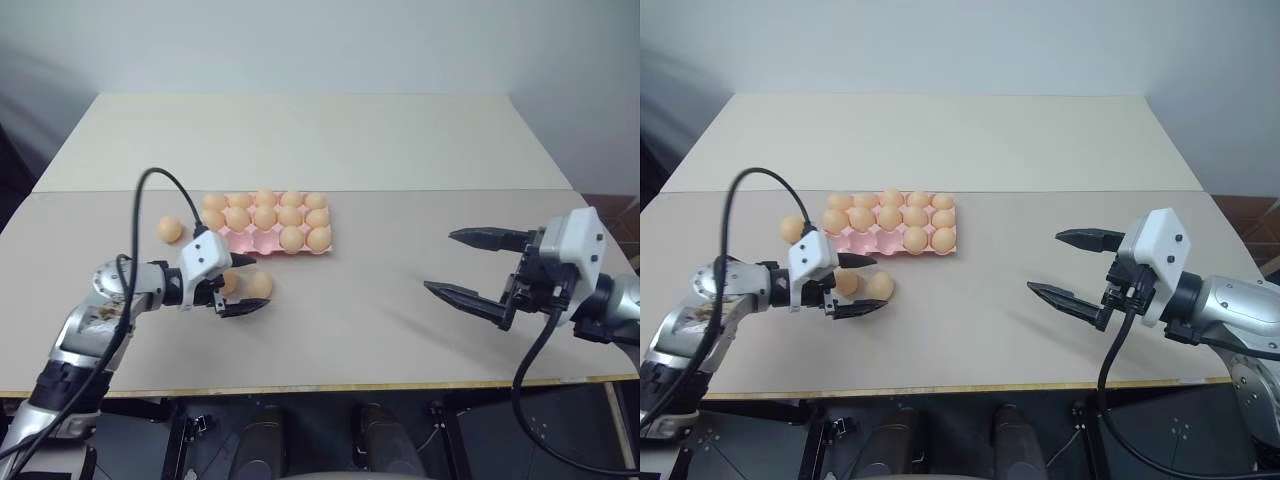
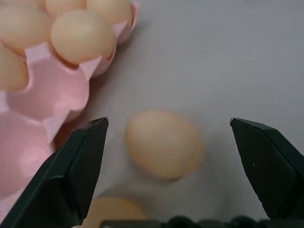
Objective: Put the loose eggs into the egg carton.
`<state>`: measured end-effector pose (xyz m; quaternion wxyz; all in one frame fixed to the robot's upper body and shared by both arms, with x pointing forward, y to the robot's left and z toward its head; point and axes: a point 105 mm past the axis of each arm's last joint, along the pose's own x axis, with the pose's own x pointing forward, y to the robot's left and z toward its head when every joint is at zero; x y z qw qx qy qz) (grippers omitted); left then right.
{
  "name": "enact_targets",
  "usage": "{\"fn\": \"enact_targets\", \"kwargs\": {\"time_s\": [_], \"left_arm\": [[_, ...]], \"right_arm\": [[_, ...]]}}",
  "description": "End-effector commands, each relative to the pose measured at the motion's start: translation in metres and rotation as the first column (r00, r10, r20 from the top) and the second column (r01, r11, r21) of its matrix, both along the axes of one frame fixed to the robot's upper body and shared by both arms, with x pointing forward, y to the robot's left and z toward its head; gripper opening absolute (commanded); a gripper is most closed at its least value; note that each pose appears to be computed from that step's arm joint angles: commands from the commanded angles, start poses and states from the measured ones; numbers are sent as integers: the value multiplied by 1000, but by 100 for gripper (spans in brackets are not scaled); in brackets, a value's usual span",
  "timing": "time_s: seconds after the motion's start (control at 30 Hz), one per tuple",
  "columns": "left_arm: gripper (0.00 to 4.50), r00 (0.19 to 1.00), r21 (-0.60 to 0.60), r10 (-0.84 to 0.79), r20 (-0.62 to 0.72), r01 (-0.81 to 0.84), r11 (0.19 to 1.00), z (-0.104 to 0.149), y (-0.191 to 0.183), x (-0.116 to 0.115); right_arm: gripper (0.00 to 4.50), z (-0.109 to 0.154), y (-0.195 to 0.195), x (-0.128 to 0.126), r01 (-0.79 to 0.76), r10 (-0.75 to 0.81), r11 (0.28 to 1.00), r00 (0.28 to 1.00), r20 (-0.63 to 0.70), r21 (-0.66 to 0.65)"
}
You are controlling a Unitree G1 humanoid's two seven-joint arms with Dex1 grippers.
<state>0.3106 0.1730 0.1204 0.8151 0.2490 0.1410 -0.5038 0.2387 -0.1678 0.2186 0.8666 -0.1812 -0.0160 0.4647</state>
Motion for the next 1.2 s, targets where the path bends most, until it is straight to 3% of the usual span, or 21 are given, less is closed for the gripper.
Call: {"fn": "enact_targets", "kwargs": {"time_s": [0.03, 0.1, 0.2, 0.37, 0.43, 0.63, 0.77, 1.0, 1.2], "left_arm": [[448, 999, 32, -7, 54, 5, 999, 4, -3, 9], [448, 998, 25, -17, 53, 16, 1000, 3, -6, 12], [388, 998, 21, -30, 57, 29, 999, 3, -11, 15], [244, 997, 10, -47, 56, 47, 999, 4, -13, 14], [214, 997, -9, -47, 58, 48, 999, 9, -12, 13], [207, 990, -172, -83, 111, 102, 980, 47, -13, 6], [207, 989, -270, 10, 149, 31, 962, 71, -9, 24], [207, 971, -224, 121, 204, -74, 972, 65, -18, 61], [207, 975, -131, 135, 174, -113, 985, 50, -20, 73]], "right_arm": [[450, 11, 0, -6, 11, -11, 1000, 999, 49, 12], [450, 10, 0, -6, 19, -19, 1000, 999, 50, 14], [450, 10, 0, -7, 27, -28, 999, 998, 52, 17], [450, 11, -2, -7, 36, -37, 999, 998, 55, 17], [450, 11, -2, -7, 37, -38, 999, 998, 56, 19], [450, 10, -2, -6, 40, -42, 999, 998, 56, 25], [450, 10, 1, -3, 32, -34, 999, 998, 59, 32], [450, 11, 4, 0, 24, -27, 999, 997, 71, 37], [450, 12, 4, -2, 40, -44, 998, 996, 83, 46]]}}
